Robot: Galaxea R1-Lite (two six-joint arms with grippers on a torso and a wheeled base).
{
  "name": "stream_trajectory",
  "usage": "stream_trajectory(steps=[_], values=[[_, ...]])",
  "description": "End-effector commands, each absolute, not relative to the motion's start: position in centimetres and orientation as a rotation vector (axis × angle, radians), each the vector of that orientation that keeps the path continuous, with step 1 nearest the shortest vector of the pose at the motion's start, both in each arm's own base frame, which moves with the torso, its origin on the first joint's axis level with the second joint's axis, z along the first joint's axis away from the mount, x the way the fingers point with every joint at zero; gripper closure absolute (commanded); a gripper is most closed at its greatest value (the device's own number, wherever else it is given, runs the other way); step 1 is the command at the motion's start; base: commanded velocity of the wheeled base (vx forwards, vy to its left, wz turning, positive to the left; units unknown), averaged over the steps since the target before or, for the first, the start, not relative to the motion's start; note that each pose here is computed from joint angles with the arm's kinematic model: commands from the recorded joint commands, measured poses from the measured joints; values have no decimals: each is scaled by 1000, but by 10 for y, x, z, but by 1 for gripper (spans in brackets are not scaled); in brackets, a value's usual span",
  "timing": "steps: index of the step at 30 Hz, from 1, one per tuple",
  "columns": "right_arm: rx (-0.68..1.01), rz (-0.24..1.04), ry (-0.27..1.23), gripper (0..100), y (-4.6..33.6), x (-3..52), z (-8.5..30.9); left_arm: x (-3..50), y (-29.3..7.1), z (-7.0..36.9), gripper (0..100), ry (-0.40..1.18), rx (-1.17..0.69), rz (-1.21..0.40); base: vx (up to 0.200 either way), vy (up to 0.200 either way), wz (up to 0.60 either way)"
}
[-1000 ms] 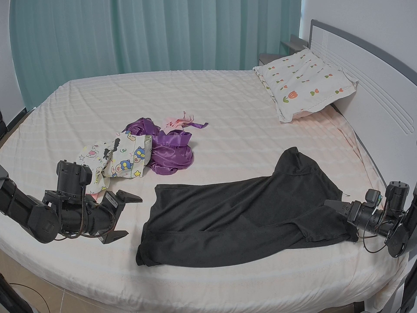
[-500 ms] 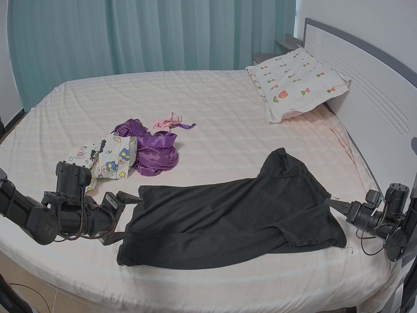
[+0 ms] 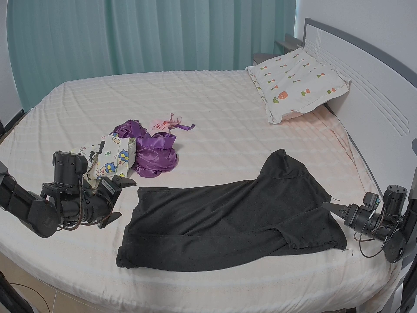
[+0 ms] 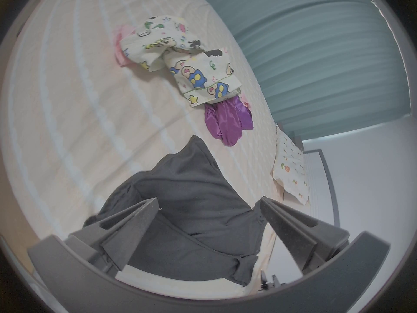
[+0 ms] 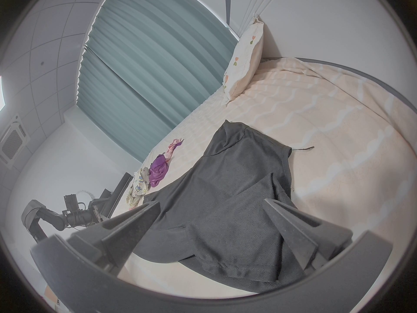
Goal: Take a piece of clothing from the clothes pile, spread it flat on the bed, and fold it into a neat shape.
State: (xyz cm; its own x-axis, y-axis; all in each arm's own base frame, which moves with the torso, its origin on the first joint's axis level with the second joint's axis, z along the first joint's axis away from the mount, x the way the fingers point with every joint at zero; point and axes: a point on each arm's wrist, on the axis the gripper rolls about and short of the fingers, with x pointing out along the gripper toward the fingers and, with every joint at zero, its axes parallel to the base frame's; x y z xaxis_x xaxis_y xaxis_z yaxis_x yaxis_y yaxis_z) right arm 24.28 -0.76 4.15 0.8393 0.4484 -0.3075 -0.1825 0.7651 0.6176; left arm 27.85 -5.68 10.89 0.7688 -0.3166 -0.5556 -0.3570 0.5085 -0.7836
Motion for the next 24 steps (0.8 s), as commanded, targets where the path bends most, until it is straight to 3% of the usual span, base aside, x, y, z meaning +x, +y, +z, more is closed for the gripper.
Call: stream_trajectory(steps=[1, 14, 24], values=[[608, 353, 461, 0, -9, 243, 41, 311, -61, 88, 0, 720, -954, 58, 0, 0, 0], [616, 342, 483, 0, -10, 244, 35, 367, -72, 51, 0, 716, -702, 48, 0, 0, 0], [617, 323, 461, 0, -14, 247, 35, 396, -77, 32, 0, 708, -688, 44, 0, 0, 0]])
